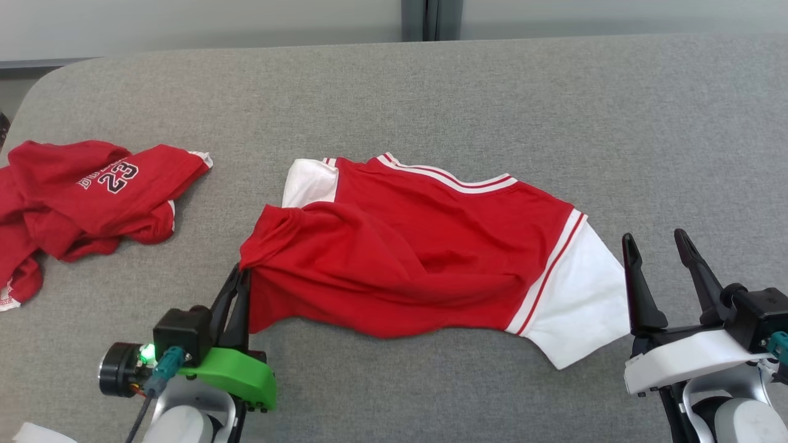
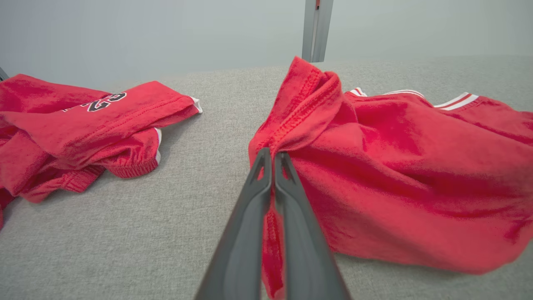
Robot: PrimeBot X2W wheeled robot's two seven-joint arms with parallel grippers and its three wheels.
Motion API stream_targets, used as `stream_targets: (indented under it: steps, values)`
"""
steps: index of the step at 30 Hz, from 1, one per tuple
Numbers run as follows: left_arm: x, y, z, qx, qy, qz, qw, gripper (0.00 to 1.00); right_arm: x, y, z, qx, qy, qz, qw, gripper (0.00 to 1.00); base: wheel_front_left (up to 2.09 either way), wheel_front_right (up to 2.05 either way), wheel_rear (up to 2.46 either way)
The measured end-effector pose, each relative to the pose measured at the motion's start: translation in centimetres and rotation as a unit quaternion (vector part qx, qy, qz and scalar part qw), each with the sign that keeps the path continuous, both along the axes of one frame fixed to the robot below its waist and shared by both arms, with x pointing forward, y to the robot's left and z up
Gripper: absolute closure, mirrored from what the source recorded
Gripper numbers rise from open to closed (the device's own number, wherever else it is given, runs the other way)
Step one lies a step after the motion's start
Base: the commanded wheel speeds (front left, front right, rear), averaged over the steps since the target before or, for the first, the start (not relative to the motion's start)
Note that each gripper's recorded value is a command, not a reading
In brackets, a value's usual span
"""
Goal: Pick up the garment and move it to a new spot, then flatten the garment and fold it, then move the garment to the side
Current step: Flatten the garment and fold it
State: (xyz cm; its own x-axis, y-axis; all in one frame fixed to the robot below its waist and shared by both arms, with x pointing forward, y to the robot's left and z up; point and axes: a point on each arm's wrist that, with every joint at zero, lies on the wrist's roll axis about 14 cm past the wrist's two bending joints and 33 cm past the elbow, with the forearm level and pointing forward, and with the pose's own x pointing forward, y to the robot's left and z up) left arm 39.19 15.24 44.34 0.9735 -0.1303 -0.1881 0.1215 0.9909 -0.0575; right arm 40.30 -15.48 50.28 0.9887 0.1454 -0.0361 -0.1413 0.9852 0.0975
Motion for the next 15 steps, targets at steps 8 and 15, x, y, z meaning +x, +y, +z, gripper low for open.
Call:
stream_targets:
  steps: [8,15]
  values:
    - [0.9,2.4,2.1,-0.008,-0.004,0.023,1.0,1.0,0.4,-0.1,-0.2,0.001,0.001,-0.002,1.0,0.0,0.0,0.0,0.0]
    - [1.5,2.9,0.3,-0.021,0.045,0.014,0.999,1.0,1.3,0.1,-0.5,0.002,0.002,0.0,1.0,0.0,0.0,0.0,0.0]
